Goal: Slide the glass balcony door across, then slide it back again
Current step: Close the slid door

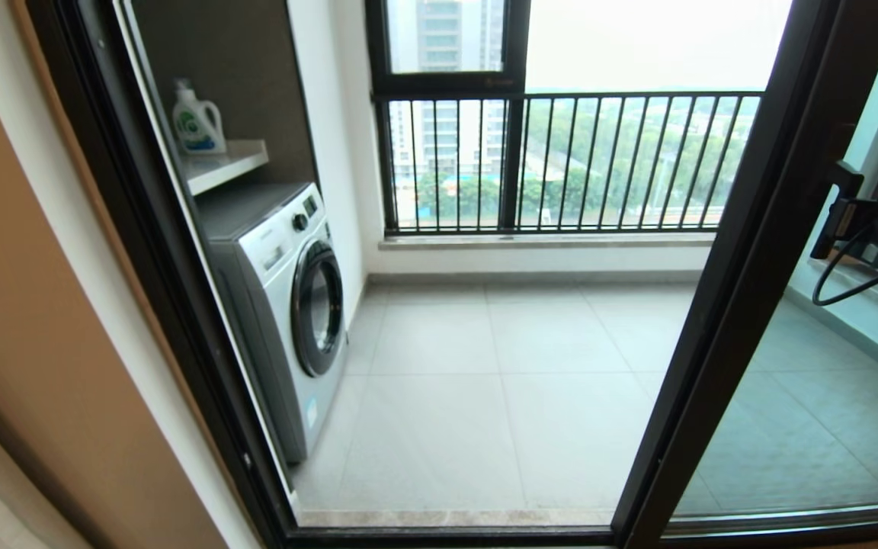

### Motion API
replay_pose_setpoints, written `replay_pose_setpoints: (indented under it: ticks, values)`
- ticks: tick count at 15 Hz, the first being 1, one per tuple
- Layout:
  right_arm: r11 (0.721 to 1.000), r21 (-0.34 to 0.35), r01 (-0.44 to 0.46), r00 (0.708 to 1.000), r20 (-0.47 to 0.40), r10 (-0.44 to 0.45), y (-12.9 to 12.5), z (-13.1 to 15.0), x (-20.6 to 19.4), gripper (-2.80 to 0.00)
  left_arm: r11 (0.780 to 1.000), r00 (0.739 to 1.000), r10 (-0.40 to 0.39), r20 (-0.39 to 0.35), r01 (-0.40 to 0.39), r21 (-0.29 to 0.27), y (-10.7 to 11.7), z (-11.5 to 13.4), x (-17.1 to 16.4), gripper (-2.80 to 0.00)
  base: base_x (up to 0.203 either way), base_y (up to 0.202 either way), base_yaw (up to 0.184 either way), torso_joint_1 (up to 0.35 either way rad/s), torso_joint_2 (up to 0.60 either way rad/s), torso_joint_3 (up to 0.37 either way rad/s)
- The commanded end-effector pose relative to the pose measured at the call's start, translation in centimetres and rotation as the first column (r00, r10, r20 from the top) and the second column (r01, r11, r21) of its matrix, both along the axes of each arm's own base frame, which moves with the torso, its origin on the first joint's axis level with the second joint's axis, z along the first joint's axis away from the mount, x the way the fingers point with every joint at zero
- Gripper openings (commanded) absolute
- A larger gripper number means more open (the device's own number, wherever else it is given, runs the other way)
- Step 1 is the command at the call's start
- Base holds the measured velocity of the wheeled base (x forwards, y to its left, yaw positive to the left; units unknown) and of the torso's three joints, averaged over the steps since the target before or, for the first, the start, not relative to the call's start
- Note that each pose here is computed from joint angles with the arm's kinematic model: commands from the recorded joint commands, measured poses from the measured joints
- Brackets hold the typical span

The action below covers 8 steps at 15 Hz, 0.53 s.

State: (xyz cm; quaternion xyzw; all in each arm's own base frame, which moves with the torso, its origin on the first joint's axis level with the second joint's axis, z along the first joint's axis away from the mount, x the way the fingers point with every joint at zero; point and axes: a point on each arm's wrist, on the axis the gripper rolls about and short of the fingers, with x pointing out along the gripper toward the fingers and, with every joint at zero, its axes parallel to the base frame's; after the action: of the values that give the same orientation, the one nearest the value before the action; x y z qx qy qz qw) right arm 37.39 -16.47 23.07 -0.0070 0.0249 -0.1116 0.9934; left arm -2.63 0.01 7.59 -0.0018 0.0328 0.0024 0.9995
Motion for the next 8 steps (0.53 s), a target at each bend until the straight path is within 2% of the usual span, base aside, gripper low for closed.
replay_pose_setpoints:
  ticks: [1, 6, 8]
  values:
    - [1.0, -0.004, -0.011, 1.0, 0.007, 0.011, 0.4, 0.2, 0.0, -2.8, 1.0, 1.0, 0.001, -0.002, -0.001, -0.001, 0.0, 0.0, 0.0, -2.8, 0.0, 0.0, 0.0, 0.0, 0.0, 0.0]
    - [1.0, -0.004, -0.009, 1.0, 0.028, 0.01, 1.5, 2.1, -3.1, -2.8, 1.0, 1.0, 0.001, -0.002, -0.001, -0.001, 0.0, 0.0, 0.0, -2.8, 0.0, 0.0, 0.0, 0.0, 0.0, 0.0]
    - [1.0, -0.009, -0.021, 0.999, 0.036, 0.022, 1.9, 2.3, -3.0, -2.8, 1.0, 1.0, 0.001, -0.002, -0.001, -0.001, 0.0, 0.0, 0.0, -2.8, 0.0, 0.0, 0.0, 0.0, 0.0, 0.0]
